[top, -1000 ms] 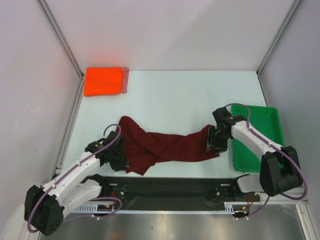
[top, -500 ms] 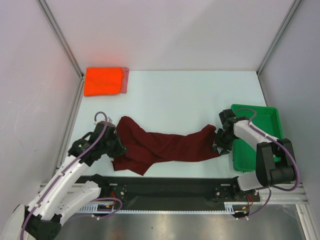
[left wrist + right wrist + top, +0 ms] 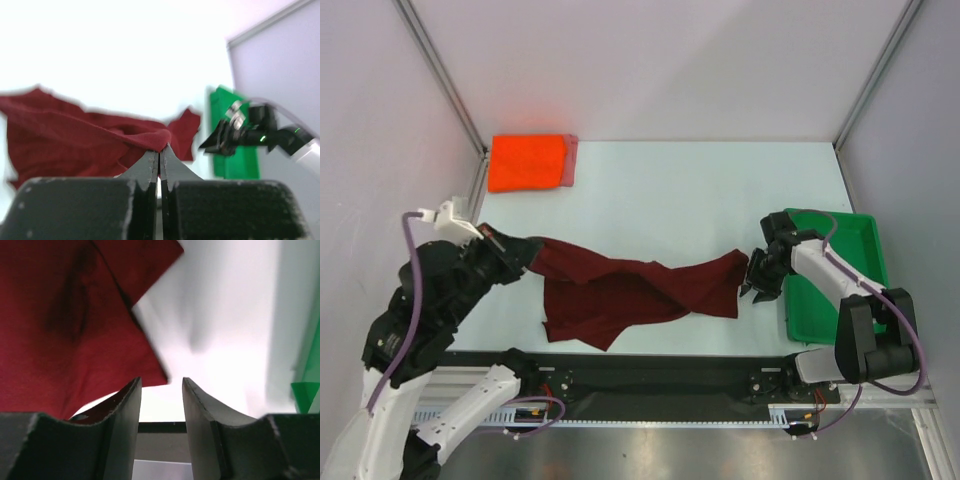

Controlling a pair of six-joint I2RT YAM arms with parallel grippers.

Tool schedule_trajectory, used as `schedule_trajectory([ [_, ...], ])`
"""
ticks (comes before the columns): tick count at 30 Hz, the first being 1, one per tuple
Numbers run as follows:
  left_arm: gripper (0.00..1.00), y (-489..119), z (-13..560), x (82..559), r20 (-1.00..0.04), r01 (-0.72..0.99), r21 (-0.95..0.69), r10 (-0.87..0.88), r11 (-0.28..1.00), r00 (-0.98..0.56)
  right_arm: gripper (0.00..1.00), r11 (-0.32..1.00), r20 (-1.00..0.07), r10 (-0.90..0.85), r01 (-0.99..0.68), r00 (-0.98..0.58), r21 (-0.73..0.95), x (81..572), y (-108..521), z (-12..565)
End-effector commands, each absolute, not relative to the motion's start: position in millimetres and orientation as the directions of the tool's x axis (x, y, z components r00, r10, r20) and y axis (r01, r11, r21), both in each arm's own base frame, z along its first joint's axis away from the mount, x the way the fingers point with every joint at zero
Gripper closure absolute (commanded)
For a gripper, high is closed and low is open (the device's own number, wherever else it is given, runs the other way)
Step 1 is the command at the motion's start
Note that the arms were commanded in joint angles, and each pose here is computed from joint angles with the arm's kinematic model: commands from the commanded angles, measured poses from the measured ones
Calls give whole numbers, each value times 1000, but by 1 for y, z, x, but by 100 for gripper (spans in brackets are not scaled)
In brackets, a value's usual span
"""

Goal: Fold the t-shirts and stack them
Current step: Flatten the tshirt out

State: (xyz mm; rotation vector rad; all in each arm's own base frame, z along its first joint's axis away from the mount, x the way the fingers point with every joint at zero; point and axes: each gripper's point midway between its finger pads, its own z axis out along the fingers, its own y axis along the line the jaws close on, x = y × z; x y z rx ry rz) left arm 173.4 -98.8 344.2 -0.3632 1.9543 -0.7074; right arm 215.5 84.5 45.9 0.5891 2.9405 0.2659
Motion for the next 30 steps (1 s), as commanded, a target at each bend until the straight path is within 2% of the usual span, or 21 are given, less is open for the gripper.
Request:
schedule_trajectory([
  [1,100,-83,410,182,-774,117,-615,-570,779,-276,56,902,-110,366,323,-924,285,219,98,68],
  [4,100,-79,444,186,-787,143,-612,-580,778,-208,55,902,-104,330,281,-938,327,214,110,71],
  [7,100,-83,454,194,-790,150,-609,-578,779,-203,52,912,-105,278,228,-955,341,207,121,72],
  [13,100,-111,416,212,-778,146,-599,-529,787,-339,36,897,-133,125,55,-983,438,195,165,76],
  [15,100,-113,406,214,-773,134,-597,-522,791,-360,30,894,-183,66,-24,-981,447,198,184,75],
  [19,100,-112,406,213,-773,135,-596,-520,792,-362,27,909,-204,-32,-114,-978,402,199,217,54],
  [24,100,-104,413,209,-788,117,-575,-509,810,-347,17,842,-275,1,-148,-962,519,225,263,66],
  [30,100,-99,417,202,-790,115,-574,-511,811,-338,16,830,-271,7,-146,-962,538,261,294,65],
])
